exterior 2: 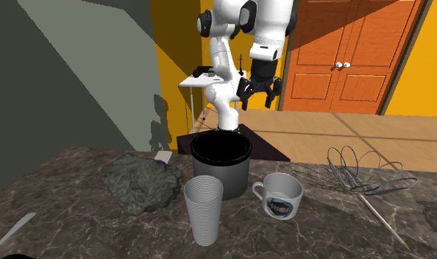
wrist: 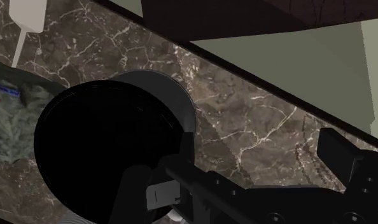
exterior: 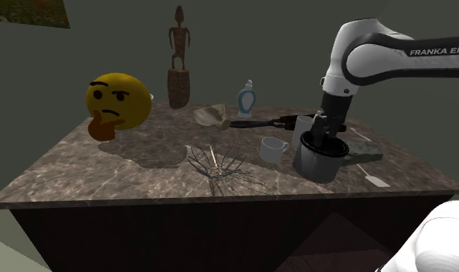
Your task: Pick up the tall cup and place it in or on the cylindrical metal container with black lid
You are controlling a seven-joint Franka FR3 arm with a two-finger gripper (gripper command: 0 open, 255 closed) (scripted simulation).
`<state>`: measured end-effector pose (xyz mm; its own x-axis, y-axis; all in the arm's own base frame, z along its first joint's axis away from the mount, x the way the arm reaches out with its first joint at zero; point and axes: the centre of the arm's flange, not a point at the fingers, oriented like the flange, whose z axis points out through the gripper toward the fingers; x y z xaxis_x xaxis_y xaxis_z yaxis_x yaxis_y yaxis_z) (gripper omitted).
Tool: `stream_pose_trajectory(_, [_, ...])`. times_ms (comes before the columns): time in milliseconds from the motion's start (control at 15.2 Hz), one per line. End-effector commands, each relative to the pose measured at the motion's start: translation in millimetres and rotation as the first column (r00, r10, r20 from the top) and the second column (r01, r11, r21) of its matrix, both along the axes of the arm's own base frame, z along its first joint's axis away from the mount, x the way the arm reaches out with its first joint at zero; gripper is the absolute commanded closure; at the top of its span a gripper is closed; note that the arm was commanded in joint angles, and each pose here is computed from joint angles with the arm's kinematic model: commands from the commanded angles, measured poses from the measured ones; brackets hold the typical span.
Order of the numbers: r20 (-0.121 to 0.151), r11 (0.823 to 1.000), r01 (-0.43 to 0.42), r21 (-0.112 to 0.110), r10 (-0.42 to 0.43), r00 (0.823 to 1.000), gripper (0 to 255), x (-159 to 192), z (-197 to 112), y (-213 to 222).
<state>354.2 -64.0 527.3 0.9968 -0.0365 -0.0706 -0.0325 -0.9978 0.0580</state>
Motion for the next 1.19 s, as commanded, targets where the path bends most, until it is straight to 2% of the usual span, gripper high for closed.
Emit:
stream_pose_trajectory(0, [0.009,1.0,-0.008,-0.004,0.008,1.0,0,18.2,-6.9,-21.0])
stream_pose_trajectory(1122, [0.075,0.997,-0.073,-0.031,0.076,0.994,0,155.2,-47.3,-180.5])
